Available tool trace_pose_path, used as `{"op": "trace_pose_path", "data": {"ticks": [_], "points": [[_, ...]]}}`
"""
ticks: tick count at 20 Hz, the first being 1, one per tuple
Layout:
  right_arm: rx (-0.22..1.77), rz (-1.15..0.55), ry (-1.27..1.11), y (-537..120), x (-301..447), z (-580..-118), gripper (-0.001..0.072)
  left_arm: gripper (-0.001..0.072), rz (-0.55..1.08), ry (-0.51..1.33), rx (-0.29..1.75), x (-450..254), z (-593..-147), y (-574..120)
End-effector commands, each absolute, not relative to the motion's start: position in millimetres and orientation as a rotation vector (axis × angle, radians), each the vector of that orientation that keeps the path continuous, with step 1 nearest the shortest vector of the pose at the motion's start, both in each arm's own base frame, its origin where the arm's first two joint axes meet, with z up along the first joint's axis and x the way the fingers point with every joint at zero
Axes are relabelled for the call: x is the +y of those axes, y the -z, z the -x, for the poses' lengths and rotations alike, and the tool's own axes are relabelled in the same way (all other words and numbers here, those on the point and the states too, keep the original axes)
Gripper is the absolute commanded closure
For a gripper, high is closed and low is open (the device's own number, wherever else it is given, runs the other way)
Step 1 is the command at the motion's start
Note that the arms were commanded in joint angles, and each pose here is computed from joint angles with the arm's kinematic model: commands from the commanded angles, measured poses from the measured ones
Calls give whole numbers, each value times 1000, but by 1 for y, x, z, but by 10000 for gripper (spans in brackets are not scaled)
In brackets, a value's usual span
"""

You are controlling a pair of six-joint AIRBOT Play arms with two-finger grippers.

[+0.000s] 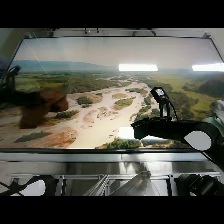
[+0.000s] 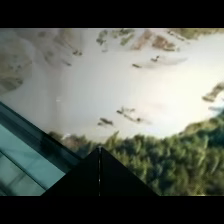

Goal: Fold the shirts.

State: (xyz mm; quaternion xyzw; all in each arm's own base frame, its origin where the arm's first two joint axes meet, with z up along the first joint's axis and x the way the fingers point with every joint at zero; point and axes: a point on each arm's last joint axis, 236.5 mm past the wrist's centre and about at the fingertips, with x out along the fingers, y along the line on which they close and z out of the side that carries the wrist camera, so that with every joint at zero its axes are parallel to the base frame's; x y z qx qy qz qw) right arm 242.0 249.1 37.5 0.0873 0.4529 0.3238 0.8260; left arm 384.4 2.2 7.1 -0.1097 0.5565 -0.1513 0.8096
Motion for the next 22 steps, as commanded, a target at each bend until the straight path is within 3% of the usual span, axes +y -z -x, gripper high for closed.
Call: {"op": "trace_pose_path", "data": {"ticks": [1, 6, 7, 9, 10, 12, 14, 15, 18, 22], "points": [[963, -185, -688, -37, 249, -242, 687, 686, 97, 690, 1090, -143, -379, -60], [957, -187, -687, -38, 250, -243, 687, 687, -19, 890, 1158, -253, -333, -23], [958, -188, -687, -38, 250, -243, 687, 658, -31, 902, 1153, -262, -331, -19], [965, -205, -692, -39, 252, -241, 687, 115, -47, 895, 1140, -263, -334, -20], [968, -208, -686, -39, 249, -242, 687, -8, -49, 853, 1165, -250, -339, -22], [1027, -233, -634, -33, 232, -244, 660, -9, -100, 733, 1244, -202, -350, -28], [1065, -292, -535, -26, 204, -257, 373, -10, -41, 599, 1291, -152, -364, -31], [1055, -322, -480, -26, 188, -269, 344, -10, 39, 552, 1297, -134, -370, -28], [1012, -425, -302, -15, 130, -312, 344, 9, 335, 451, 1232, -101, -390, -1], [1096, -542, -342, 30, 128, -332, 316, 9, 498, 355, 1236, -61, -402, 53]]}}
